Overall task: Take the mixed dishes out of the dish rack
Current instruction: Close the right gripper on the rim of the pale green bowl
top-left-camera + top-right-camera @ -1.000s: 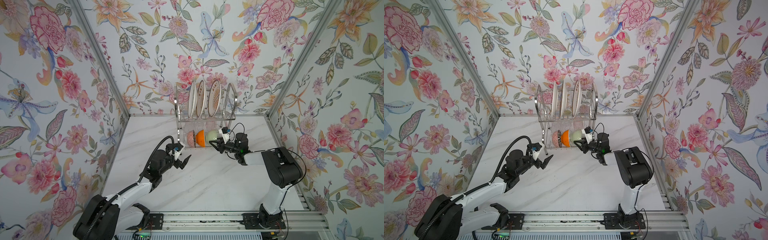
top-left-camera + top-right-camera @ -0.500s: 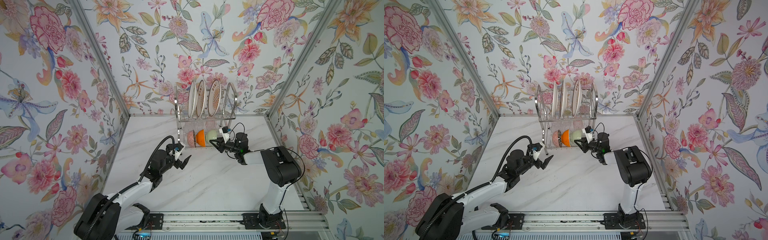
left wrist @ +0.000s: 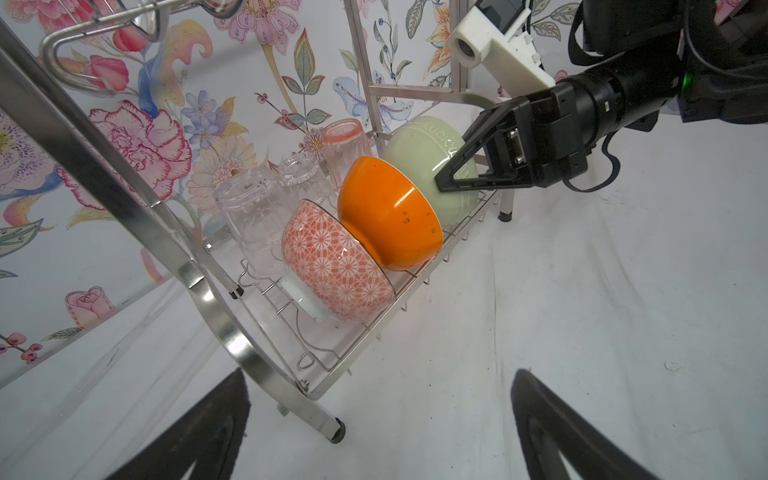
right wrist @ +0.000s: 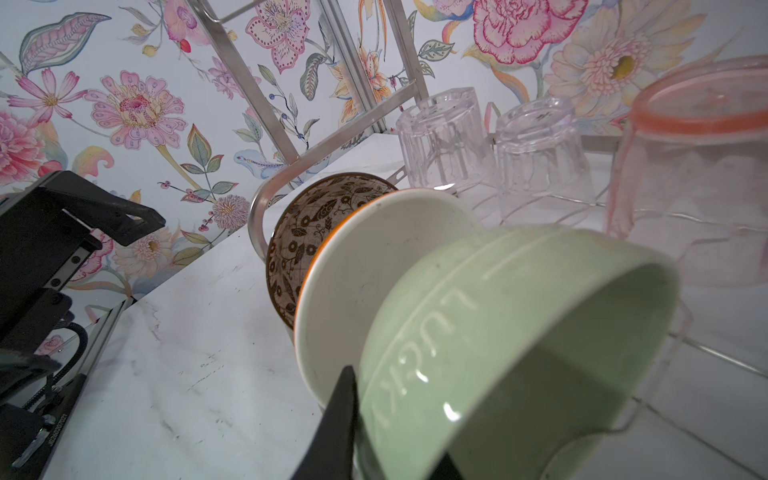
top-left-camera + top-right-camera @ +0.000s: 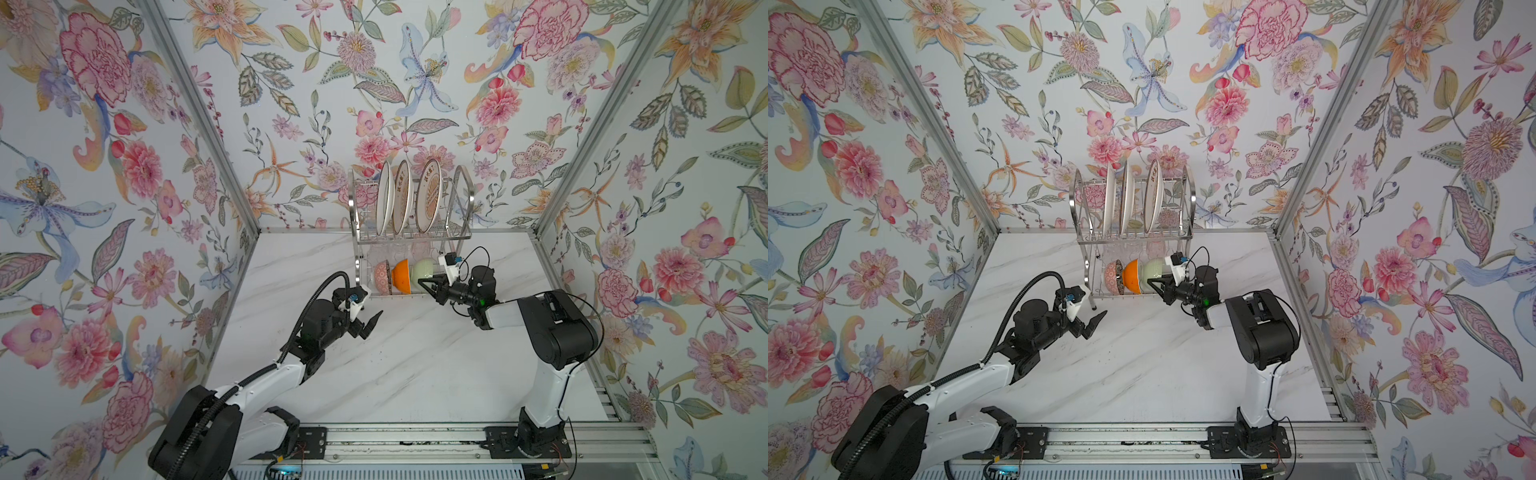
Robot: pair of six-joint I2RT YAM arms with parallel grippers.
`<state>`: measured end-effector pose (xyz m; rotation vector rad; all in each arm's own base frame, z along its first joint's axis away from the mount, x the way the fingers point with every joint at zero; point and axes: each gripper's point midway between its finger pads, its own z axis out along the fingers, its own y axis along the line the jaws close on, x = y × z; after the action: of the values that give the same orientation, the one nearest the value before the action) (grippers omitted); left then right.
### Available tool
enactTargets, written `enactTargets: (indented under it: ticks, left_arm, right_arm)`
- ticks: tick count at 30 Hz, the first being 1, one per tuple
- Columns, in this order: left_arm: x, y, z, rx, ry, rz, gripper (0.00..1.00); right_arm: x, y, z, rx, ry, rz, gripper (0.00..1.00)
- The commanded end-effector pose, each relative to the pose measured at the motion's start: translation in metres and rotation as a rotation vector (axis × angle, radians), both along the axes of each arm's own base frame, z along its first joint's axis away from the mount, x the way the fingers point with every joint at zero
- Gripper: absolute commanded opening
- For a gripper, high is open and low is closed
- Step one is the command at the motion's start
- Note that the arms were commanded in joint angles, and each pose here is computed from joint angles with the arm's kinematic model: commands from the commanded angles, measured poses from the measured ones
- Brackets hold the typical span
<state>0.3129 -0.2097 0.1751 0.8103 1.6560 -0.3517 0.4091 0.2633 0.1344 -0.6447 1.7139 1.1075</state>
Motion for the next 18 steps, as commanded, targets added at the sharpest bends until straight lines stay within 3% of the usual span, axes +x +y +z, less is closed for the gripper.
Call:
enactTargets:
  ticks: [1, 18]
  left_arm:
    - [0.005, -0.004, 0.010, -0.002, -0.033, 0.004, 0.99]
    - [0.008, -0.006, 0.010, -0.002, -0.034, 0.003, 0.99]
  right_arm:
    - [0.005, 0.001, 0.023, 0.041, -0.100, 0.014, 0.17]
    - [0.012, -0.005, 0.033, 0.115, -0.120, 0.010, 0.08]
